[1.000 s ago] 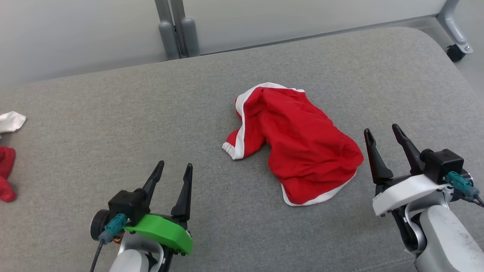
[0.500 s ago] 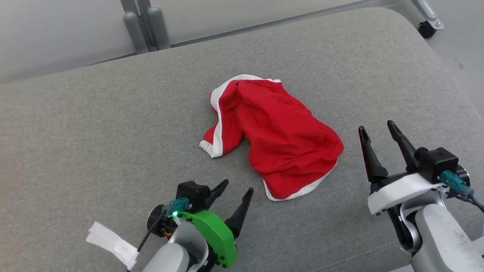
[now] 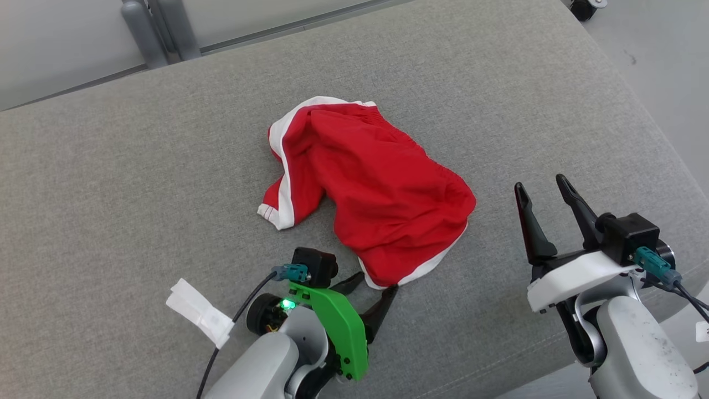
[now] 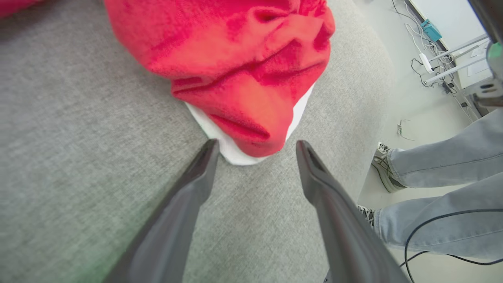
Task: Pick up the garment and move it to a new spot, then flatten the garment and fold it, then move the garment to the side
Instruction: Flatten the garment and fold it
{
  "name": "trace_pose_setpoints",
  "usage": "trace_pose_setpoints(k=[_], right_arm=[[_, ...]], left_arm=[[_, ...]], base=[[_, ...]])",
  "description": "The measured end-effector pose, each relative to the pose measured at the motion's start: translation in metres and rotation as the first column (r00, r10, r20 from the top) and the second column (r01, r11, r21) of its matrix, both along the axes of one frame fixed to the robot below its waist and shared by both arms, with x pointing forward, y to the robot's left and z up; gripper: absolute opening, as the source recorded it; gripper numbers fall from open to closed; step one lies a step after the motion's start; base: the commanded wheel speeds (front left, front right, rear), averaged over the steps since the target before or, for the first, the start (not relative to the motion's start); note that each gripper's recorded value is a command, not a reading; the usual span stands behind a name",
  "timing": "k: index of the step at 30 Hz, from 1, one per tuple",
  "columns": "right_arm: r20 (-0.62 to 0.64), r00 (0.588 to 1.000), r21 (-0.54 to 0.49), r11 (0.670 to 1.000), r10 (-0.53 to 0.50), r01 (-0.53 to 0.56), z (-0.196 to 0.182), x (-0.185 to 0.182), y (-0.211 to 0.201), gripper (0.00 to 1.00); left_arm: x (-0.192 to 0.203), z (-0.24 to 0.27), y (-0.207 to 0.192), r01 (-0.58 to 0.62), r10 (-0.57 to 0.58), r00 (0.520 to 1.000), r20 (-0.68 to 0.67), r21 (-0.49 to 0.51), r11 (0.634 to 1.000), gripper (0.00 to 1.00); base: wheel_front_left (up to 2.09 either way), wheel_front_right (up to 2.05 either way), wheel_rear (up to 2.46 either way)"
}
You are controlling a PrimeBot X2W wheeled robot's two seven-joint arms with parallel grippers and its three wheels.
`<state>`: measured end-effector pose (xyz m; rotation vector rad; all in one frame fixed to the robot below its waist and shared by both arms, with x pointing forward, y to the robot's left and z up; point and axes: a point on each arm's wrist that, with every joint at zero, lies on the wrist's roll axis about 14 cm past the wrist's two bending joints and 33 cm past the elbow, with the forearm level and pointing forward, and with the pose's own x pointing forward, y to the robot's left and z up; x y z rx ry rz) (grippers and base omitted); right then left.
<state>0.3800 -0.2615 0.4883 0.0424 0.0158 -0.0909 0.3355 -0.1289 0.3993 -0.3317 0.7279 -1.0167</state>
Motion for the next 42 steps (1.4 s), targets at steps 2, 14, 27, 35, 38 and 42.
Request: trace_pose_setpoints(k=[2,14,27,35,38,42], right_arm=[[-0.008,1.0,0.005,1.0,0.002,-0.002,-0.003,0.001,0.002,1.0],[0.021,0.995,0.011,0.996,0.093,-0.093,0.002,0.02,0.029,1.0],[0.041,0.979,0.015,0.979,0.201,-0.202,0.011,0.032,0.064,1.0],[0.042,0.97,0.023,0.97,0.239,-0.24,0.012,0.035,0.079,1.0],[0.035,0.97,0.029,0.97,0.241,-0.242,0.009,0.034,0.081,1.0],[0.022,0.972,0.032,0.971,0.234,-0.235,0.005,0.032,0.078,1.0]], left_arm=[[0.005,-0.004,0.002,-0.006,0.006,1.0,0.006,0.015,1.0,0.75],[0.042,0.038,0.029,-0.178,0.192,0.975,0.108,-0.129,0.976,0.0],[0.081,0.106,0.16,-0.487,0.502,0.774,0.387,-0.144,0.862,0.0],[0.067,0.102,0.2,-0.581,0.563,0.717,0.411,-0.093,0.809,0.0],[0.061,0.106,0.179,-0.523,0.52,0.74,0.426,-0.121,0.843,0.0],[0.04,0.105,0.128,-0.368,0.387,0.82,0.422,-0.131,0.921,0.0]], base=[[0.0,0.0,0.0],[0.0,0.0,0.0],[0.0,0.0,0.0],[0.0,0.0,0.0],[0.0,0.0,0.0],[0.0,0.0,0.0]])
